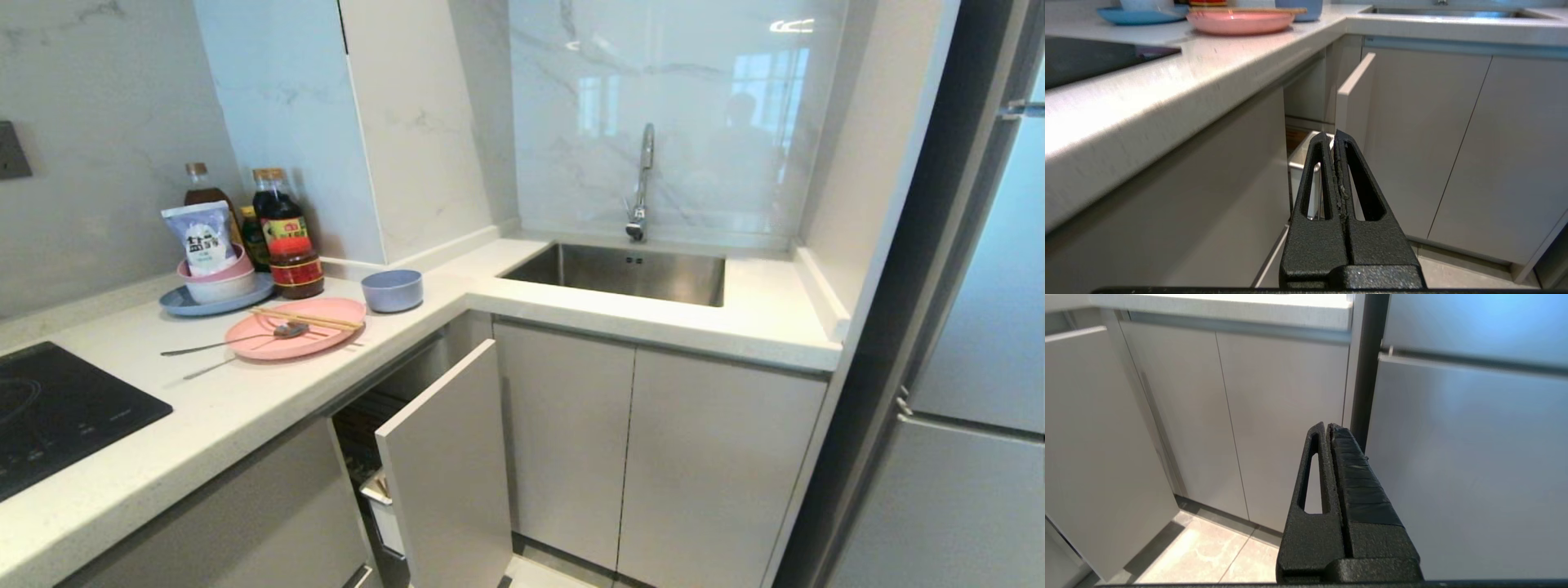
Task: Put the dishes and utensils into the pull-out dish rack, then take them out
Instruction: Open the cupboard
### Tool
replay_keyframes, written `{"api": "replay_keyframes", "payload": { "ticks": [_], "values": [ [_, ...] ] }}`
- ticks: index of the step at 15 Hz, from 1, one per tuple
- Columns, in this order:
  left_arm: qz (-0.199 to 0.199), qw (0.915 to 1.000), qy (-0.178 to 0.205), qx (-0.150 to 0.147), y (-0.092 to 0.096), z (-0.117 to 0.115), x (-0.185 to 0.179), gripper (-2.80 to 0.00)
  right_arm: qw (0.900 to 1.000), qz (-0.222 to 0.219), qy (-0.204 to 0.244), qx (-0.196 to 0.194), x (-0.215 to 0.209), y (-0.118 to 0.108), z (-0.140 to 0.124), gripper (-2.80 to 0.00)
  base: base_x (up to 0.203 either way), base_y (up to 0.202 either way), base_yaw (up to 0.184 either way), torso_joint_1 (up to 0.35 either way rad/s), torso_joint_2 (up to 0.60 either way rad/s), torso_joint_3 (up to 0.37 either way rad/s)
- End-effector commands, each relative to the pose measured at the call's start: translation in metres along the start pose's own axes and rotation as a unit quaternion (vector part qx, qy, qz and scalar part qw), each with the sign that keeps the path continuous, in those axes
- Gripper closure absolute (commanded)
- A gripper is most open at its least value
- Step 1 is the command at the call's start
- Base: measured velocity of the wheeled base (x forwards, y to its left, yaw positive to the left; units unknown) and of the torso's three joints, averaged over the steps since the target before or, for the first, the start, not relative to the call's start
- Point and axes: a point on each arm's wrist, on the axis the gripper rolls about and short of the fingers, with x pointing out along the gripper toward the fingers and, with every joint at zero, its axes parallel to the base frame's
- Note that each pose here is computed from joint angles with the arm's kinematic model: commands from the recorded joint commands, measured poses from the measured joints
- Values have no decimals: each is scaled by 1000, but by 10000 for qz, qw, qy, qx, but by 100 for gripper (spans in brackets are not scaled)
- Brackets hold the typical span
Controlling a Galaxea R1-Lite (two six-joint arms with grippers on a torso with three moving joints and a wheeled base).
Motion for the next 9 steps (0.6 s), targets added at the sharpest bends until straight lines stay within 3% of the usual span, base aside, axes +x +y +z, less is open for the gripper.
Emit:
{"api": "replay_keyframes", "payload": {
  "ticks": [1, 4, 9],
  "values": [
    [2, 10000, -1, 0, 0, 0, 0, 0, 10000, -1, 2, -2, 0, 0, 0, 0, 0, 0, 0, -213, 501, 273],
    [2, 10000, -1, 0, 0, 0, 0, 0, 10000, -1, 2, -2, 0, 0, 0, 0, 0, 0, 0, -150, 349, 191],
    [2, 10000, -1, 0, 0, 0, 0, 0, 10000, 0, 2, -2, 0, 0, 0, 0, 0, 0, 0, -17, 45, 25]
  ]
}}
